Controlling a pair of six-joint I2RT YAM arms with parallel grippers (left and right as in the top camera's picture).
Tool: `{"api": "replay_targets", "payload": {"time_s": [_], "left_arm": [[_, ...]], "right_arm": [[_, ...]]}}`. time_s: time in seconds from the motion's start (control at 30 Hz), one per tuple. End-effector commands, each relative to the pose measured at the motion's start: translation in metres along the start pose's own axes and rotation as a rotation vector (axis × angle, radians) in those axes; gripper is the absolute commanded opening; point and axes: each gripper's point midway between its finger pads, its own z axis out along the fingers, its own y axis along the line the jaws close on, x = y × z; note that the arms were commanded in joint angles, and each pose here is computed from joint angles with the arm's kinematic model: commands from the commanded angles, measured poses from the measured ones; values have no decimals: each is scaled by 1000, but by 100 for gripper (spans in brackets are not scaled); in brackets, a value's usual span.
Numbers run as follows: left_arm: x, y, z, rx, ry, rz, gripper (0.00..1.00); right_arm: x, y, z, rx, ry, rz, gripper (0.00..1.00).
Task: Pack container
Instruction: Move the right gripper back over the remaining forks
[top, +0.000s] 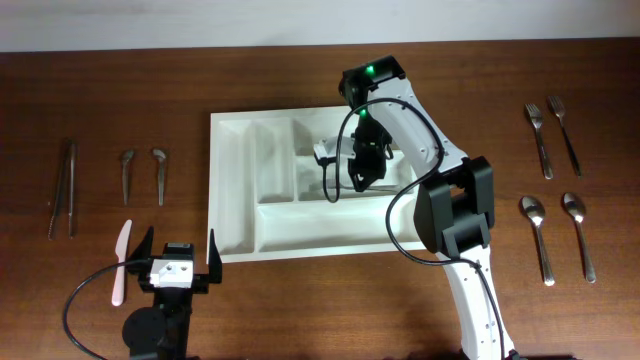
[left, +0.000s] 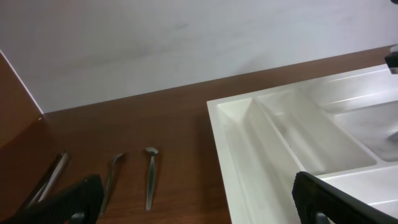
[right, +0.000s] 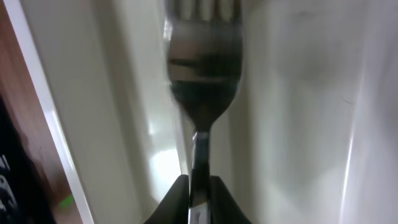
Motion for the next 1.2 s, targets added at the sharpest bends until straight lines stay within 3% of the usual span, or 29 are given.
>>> {"api": "replay_targets", "payload": {"time_s": [0.0,0.27,0.33,0.47,0.6,0.73,0.87,1.03,1.17], "left_arm": [[2,2,0,-12,1,15,99],[2,2,0,-12,1,15,99],[2,2,0,-12,1,15,99],[2,2,0,-12,1,15,99],[2,2,0,-12,1,15,99],[2,2,0,-12,1,16,99],[2,2,0,-12,1,15,99],[2,2,0,-12,1,15,99],[2,2,0,-12,1,16,99]], "right_arm": [[-3,5,-8,2,-27,-38,17],[2,-7,-11,36,-49,-24,38],[4,-12,-16,54,-60,-13,99],[13,-27,-43,147,-71,102,99],[44,-52,-95,365,-28,366,98],[82,-72,-162,601,-112,641,99],[136,-80,-202,698,-223,856,99],[230,-89,-217,732,-284,1117,99],[284,-94,-230,753,-398,1223,99]]}}
